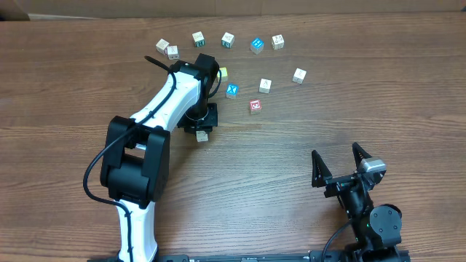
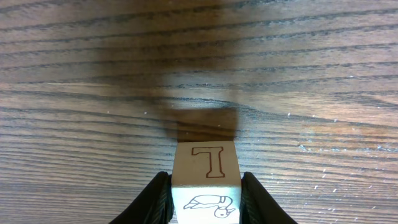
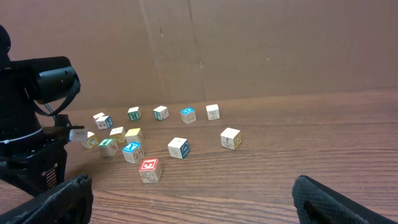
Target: Form a horizontal line
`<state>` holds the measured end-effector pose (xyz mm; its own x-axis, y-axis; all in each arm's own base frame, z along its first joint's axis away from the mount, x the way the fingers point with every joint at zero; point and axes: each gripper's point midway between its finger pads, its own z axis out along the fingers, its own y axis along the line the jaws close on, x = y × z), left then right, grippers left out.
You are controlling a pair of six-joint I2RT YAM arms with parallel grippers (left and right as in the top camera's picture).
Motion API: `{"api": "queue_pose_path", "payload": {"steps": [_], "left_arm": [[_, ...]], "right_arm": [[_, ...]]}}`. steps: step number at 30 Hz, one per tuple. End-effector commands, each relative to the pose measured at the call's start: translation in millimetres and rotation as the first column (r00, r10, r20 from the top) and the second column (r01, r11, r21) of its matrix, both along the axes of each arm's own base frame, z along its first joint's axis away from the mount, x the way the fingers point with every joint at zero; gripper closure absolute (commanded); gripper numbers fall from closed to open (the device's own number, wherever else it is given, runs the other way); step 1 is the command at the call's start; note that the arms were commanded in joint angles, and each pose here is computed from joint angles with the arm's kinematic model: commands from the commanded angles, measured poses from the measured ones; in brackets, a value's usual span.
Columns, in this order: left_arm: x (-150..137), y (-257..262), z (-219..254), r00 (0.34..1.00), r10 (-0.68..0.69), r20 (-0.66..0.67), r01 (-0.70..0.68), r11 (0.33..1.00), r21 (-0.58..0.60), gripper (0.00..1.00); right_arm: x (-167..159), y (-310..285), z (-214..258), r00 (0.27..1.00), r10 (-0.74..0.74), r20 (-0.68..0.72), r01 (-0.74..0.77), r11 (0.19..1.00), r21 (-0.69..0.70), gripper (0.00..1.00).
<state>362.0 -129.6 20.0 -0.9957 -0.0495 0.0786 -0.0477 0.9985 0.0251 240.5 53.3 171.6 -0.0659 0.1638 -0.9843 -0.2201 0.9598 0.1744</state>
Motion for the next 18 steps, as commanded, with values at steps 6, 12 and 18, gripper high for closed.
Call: {"api": "queue_pose_path", "payload": {"steps": [6,12,18], "left_arm": [[-23.4,-1.4,-12.4,0.996,-0.003,-0.091,0.002,1.0,-0.009,0.73],[-33.4,1.2,-10.4,0.991,-0.001,-0.132,0.001,1.0,0.003,0.73],[-36.9,1.9,-9.6,0.989,0.005,-0.146,-0.004,1.0,0.006,0.72]], "right_arm": [[0.2,-0.5,-1.7,1.0,-0.002,0.004,0.002,1.0,0.0,0.0],[0.2,-0.5,-1.7,1.0,-0.002,0.004,0.002,1.0,0.0,0.0],[0.2,-0.5,-1.7,1.0,-0.002,0.004,0.002,1.0,0.0,0.0]]}}
